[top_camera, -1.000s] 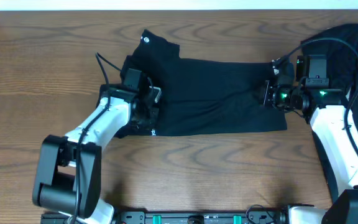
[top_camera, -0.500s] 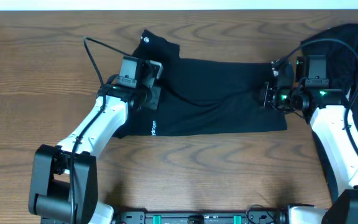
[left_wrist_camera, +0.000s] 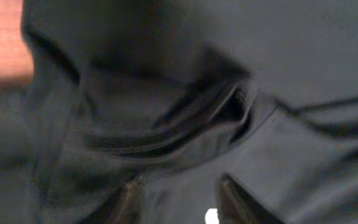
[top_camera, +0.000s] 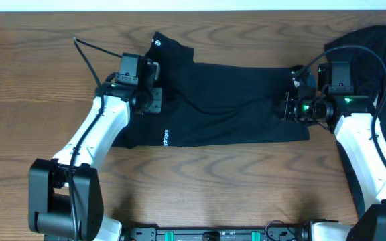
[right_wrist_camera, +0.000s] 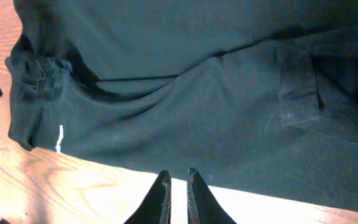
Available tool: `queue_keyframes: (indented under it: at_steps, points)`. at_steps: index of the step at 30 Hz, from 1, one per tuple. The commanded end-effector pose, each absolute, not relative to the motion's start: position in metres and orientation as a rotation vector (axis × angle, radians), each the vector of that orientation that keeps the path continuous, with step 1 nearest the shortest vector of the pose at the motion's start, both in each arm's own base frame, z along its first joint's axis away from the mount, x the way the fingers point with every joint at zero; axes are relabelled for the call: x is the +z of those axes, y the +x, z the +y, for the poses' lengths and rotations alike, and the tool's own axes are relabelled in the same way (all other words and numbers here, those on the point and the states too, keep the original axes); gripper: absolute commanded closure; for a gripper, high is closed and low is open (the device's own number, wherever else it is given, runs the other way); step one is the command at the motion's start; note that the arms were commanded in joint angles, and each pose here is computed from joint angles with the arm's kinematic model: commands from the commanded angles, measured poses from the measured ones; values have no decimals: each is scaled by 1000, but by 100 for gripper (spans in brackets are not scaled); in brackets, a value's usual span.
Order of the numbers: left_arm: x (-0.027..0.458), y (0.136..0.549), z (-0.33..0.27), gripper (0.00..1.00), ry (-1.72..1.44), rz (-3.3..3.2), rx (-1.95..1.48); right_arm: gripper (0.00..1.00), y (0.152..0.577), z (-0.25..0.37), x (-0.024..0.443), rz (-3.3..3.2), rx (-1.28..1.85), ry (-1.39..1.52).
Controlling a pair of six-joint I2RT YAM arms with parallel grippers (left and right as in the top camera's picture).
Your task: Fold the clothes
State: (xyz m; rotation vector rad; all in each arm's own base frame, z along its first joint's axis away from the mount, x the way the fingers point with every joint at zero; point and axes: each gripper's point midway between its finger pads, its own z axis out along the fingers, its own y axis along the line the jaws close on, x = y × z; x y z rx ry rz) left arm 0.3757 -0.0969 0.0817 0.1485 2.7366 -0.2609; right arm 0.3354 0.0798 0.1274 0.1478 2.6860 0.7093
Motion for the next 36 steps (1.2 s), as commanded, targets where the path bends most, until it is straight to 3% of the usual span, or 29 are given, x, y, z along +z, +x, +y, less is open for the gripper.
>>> queue_keyframes:
  at_steps: [1, 3, 4, 17, 29, 36]
  points:
    - [76, 367, -95, 80, 161, 2779, -243, 90, 340, 78, 138, 2651, 693, 119]
    - [66, 363, -94, 92, 171, 2800, -238, 91, 340, 78, 139, 2651, 694, 118]
    - [59, 361, -94, 94, 174, 2810, -237, 90, 340, 78, 139, 2650, 693, 118]
    - [1, 368, -106, 94, 219, 2875, -295, 89, 340, 70, 134, 2667, 629, 138]
    - [32, 439, -111, 95, 217, 2562, -251, 89, 337, 70, 133, 2678, 631, 142]
    - [68, 452, -113, 94, 203, 2540, -258, 89, 337, 70, 133, 2681, 631, 143]
